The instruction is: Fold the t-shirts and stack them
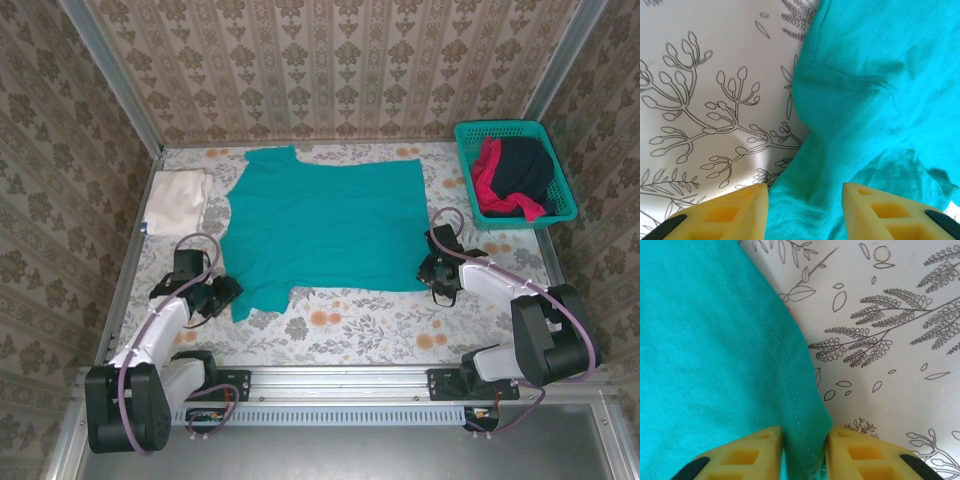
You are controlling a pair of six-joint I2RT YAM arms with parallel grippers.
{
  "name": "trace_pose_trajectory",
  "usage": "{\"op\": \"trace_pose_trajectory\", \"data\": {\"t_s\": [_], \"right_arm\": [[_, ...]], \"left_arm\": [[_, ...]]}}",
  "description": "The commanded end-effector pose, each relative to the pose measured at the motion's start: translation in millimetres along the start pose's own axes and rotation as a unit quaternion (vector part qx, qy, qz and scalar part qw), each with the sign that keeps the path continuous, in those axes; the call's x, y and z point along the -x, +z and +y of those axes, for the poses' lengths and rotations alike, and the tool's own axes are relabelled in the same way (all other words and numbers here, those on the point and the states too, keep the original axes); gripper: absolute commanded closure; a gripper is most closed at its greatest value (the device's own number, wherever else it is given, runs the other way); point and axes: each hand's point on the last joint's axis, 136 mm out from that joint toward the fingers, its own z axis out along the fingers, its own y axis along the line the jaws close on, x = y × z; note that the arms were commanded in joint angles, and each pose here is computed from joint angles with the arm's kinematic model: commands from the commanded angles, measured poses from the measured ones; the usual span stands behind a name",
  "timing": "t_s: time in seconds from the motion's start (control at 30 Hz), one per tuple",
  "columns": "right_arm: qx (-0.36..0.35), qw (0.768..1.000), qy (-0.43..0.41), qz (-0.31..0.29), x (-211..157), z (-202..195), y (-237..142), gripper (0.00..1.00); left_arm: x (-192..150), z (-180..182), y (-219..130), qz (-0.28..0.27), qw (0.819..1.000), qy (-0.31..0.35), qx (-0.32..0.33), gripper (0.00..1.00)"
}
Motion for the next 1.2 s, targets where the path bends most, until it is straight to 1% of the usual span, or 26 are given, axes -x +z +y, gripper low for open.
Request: {"op": "trace_pose_trajectory", "data": {"t_s": [0.0,0.03,0.07,0.13,0.17,0.2,0.37,0.53,0.63,0.73,1.0,1.07,1.17], "right_arm": [[-0.006,1.0,0.009,0.005,0.3,-0.9,-0.6,0.77],[-0.008,1.0,0.009,0.004,0.5,-1.4,-1.8,0.77],[-0.009,1.0,0.01,0.002,1.2,-2.2,-3.5,0.73],[-0.013,1.0,0.011,-0.002,1.7,-4.9,-6.5,0.61],[-0.015,1.0,0.013,-0.003,0.9,-7.0,-8.3,0.58],[-0.015,1.0,0.015,-0.003,-0.3,-8.5,-10.2,0.57],[-0.011,1.0,0.025,-0.006,-7.6,-16.7,-16.3,0.57],[-0.017,1.0,0.025,-0.002,-10.0,-19.8,-15.9,0.61],[-0.023,0.999,0.024,0.006,-12.7,-21.4,-12.9,0.62],[-0.029,0.999,0.022,0.016,-16.3,-23.5,-12.0,0.62],[-0.042,0.999,0.02,0.011,-17.1,-31.2,-13.5,0.59],[-0.043,0.999,0.019,0.011,-17.1,-31.2,-13.3,0.6],[-0.043,0.999,0.015,0.012,-16.8,-30.4,-13.0,0.64]], "left_arm": [[11.1,-0.5,-10.6,-0.021,1.0,0.016,0.014,0.55],[12.2,0.8,-10.5,-0.024,0.999,0.016,0.018,0.55],[13.1,2.1,-9.9,-0.025,0.999,0.016,0.02,0.55],[14.2,3.9,-7.7,-0.024,0.999,0.015,0.022,0.55],[14.4,3.7,-6.5,-0.022,0.999,0.014,0.021,0.55],[14.7,3.3,-5.4,-0.021,0.999,0.013,0.02,0.55],[16.7,2.6,-1.7,-0.023,1.0,0.012,0.016,0.55],[16.5,-0.1,1.3,-0.015,1.0,0.013,0.011,0.55],[17.7,-1.6,0.4,-0.016,1.0,0.015,0.009,0.55],[17.6,-1.4,-0.3,-0.017,1.0,0.014,0.008,0.55],[15.1,-1.2,1.7,-0.014,1.0,0.012,0.004,0.55],[16.1,-2.0,1.5,-0.016,1.0,0.013,0.003,0.55],[16.7,-2.6,1.4,-0.016,1.0,0.014,0.003,0.54]]}}
